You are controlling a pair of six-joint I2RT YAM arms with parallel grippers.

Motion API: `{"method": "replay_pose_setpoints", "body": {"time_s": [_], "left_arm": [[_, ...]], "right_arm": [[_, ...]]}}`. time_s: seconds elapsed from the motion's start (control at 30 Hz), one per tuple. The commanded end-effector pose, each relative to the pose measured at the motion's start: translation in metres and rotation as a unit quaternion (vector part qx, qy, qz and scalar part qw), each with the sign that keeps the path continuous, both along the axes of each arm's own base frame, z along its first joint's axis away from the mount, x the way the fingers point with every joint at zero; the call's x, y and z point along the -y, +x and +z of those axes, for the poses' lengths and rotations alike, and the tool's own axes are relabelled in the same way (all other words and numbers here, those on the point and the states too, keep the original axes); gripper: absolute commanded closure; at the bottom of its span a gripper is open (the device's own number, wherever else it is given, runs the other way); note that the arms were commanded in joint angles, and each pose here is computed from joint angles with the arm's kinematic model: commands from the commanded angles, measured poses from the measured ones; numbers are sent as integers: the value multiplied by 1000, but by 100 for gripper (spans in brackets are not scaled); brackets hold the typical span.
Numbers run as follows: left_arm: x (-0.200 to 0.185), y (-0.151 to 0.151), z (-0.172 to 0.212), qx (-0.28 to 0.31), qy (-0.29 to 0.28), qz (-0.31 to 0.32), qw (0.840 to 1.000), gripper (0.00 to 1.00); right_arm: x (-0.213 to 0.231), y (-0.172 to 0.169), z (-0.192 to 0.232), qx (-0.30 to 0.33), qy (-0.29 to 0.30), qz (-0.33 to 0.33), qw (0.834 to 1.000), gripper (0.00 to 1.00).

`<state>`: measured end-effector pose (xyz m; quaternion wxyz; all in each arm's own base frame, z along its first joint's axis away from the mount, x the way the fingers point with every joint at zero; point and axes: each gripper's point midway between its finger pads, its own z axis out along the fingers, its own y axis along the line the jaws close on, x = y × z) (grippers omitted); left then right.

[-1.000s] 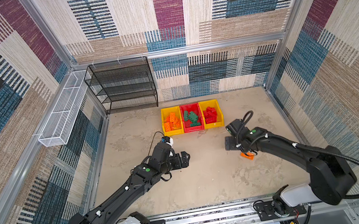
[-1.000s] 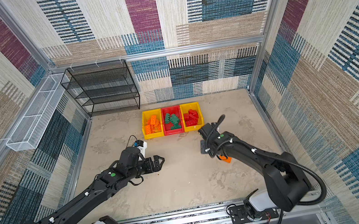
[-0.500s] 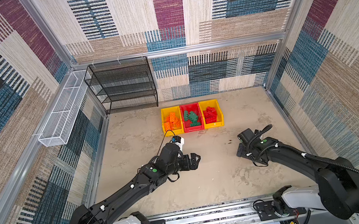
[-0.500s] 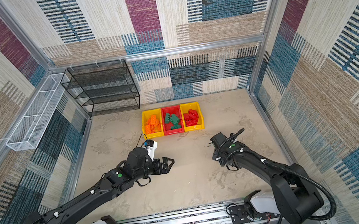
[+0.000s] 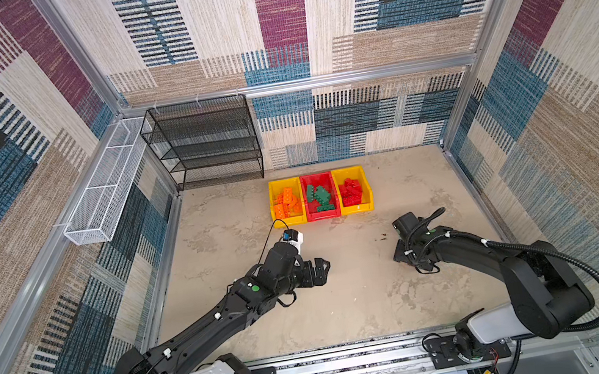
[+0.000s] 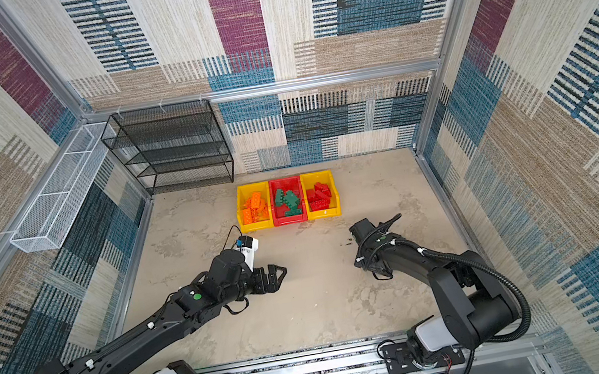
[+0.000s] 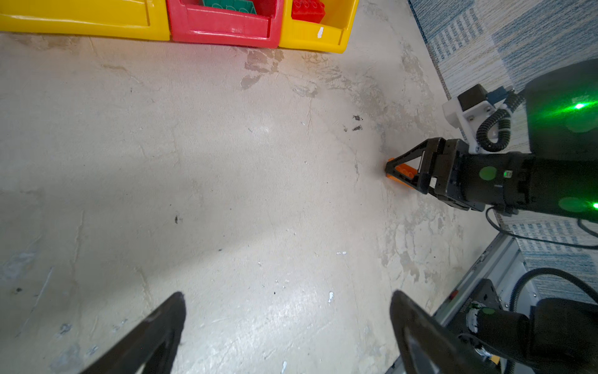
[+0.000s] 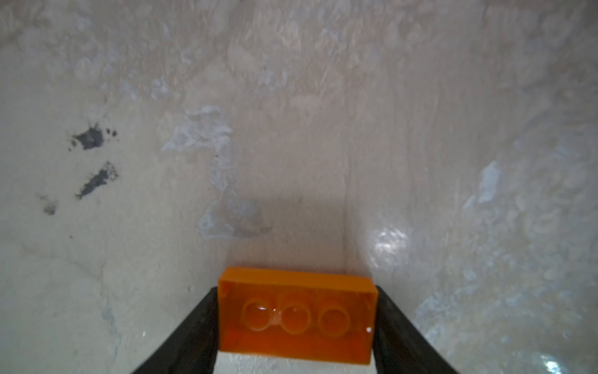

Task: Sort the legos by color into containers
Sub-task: 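Carry the last orange brick with the right gripper into the yellow bin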

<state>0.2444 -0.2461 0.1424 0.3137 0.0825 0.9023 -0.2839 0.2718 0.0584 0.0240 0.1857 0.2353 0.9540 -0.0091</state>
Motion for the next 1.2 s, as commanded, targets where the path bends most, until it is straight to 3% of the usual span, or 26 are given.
{"method": "replay_pose_setpoints", "body": {"time_s": [0.0,0.17,0.3,0.6,0.93,1.1,1.17], "left_arm": [[-4,2,-3,6,17,1,1000,1],[-16,7,-4,5,27,17,999,1],[-39,11,0,12,40,48,998,1],[-106,8,5,16,62,154,986,1],[-147,-10,-2,10,65,235,970,1],[-154,-13,-1,6,73,248,966,1],[-156,-14,-2,4,76,251,965,1]], "right_arm": [[-3,5,3,6,2,11,1000,46],[-14,20,18,20,8,33,999,51],[-58,59,60,75,40,86,993,51],[-202,169,138,174,96,245,949,49],[-320,238,150,233,131,369,890,48],[-339,259,134,232,132,379,886,45],[-344,265,127,229,131,386,884,33]]}}
